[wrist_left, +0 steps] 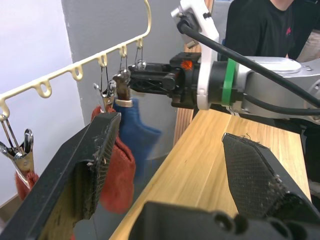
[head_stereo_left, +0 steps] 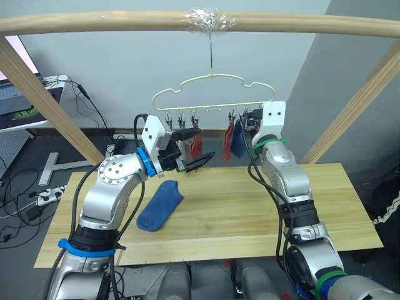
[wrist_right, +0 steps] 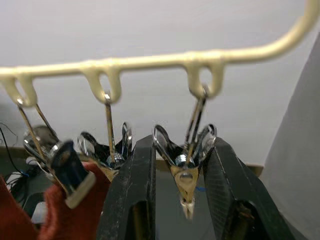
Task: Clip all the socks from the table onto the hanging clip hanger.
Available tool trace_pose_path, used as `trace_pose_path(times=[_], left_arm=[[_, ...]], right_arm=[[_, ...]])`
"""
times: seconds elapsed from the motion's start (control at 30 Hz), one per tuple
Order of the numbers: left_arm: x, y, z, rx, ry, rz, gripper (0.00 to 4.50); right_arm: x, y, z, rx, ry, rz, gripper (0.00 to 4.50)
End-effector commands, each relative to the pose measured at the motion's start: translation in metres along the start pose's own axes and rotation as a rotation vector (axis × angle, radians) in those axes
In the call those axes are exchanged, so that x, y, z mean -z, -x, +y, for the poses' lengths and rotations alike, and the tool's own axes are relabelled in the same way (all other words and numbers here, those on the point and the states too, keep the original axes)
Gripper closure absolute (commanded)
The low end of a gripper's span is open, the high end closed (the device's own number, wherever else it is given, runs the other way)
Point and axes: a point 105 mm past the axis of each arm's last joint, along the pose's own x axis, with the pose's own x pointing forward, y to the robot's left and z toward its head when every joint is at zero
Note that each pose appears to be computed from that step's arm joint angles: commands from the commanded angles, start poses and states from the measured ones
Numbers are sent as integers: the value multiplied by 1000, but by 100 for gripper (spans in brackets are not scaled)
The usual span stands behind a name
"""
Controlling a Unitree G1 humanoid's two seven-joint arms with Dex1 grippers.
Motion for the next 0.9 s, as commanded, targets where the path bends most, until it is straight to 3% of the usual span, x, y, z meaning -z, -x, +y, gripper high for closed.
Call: trace_pose_path(times=[0.03,0.57,0.9], left_arm=[[-18,-2,2,5,-23,-60,79],[-25,-6,-1,12,-10,-86,79],[-18,8,-5,-4,13,-81,79]], right_arm=[[-19,-3,-1,2,18,-75,316],[-32,-9,2,-5,51,-115,316],[-14,3,11,-1,29,-75,316]])
